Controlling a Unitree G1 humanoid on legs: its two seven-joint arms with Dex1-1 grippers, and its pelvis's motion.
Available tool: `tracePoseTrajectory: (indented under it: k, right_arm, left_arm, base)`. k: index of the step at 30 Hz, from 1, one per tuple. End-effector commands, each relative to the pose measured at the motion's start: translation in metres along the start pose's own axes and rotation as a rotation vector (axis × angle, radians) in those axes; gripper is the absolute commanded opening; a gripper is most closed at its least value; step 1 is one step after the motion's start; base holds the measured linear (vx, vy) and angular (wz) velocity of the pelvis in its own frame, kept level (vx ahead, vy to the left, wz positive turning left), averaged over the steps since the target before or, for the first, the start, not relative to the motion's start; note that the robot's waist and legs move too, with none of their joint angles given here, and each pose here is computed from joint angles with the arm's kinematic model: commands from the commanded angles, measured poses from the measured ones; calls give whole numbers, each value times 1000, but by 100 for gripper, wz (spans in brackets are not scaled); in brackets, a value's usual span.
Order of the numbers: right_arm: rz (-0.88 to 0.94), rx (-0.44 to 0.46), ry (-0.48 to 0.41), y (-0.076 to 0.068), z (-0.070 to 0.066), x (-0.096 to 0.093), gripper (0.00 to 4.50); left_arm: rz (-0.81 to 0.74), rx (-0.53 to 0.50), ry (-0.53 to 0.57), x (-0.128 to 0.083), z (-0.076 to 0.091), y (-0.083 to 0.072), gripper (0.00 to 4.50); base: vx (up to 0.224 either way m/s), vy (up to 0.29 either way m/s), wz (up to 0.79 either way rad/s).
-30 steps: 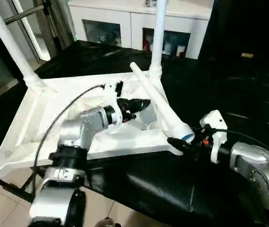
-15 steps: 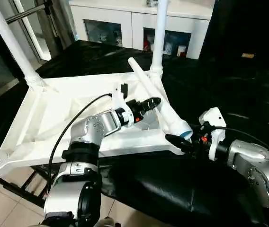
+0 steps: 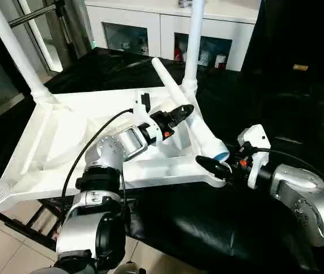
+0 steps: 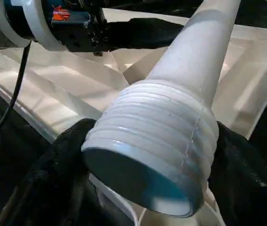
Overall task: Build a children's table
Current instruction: Insert table leg to table base
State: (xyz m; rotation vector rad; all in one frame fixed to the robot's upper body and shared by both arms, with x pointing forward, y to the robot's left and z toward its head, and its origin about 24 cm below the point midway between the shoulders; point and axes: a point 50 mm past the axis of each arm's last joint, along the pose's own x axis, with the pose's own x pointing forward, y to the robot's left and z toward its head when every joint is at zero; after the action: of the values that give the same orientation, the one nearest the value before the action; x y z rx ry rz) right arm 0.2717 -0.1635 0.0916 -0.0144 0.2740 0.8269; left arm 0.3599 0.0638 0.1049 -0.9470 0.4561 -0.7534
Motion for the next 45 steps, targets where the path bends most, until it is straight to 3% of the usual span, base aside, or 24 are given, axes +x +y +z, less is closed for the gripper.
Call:
tracePoseTrajectory:
  k: [1,8,18,19,23,33,40,41,43,45]
  right_arm:
    - [73,-42,-61,12,13,8,318]
    - [81,-47,-89,14,18,8,318]
    - [86,-53,-90,14,18,6,317]
    - [86,-53,-89,14,17,6,317]
    - [89,-49,-89,15,16,6,317]
    - [100,-47,-86,16,15,5,317]
    - [93,-39,-81,14,14,5,317]
    - [99,-10,-83,14,14,5,373]
    - [117,31,-99,15,16,5,387]
    - [118,12,-99,16,18,5,393]
  left_arm:
    - [-57,-11,25,8,-4,-11,317]
    - [28,-6,67,8,-11,1,317]
    - [15,-19,31,8,-4,0,317]
    - [-2,-26,21,7,-2,-2,289]
    - [-43,-34,5,6,2,-6,262]
    - [-116,-30,-15,4,7,-15,225]
    - [-84,112,-8,6,8,-16,219]
    - [-69,151,-7,6,8,-17,218]
    - [-39,263,6,7,9,-18,218]
    - [-30,357,18,9,9,-22,218]
  base:
    - [0,0,0]
    - [0,0,0]
    - [0,0,0]
    - [0,0,0]
    - [0,0,0]
    - [0,0,0]
    - [0,0,0]
    - [0,0,0]
    - [0,0,0]
    - [0,0,0]
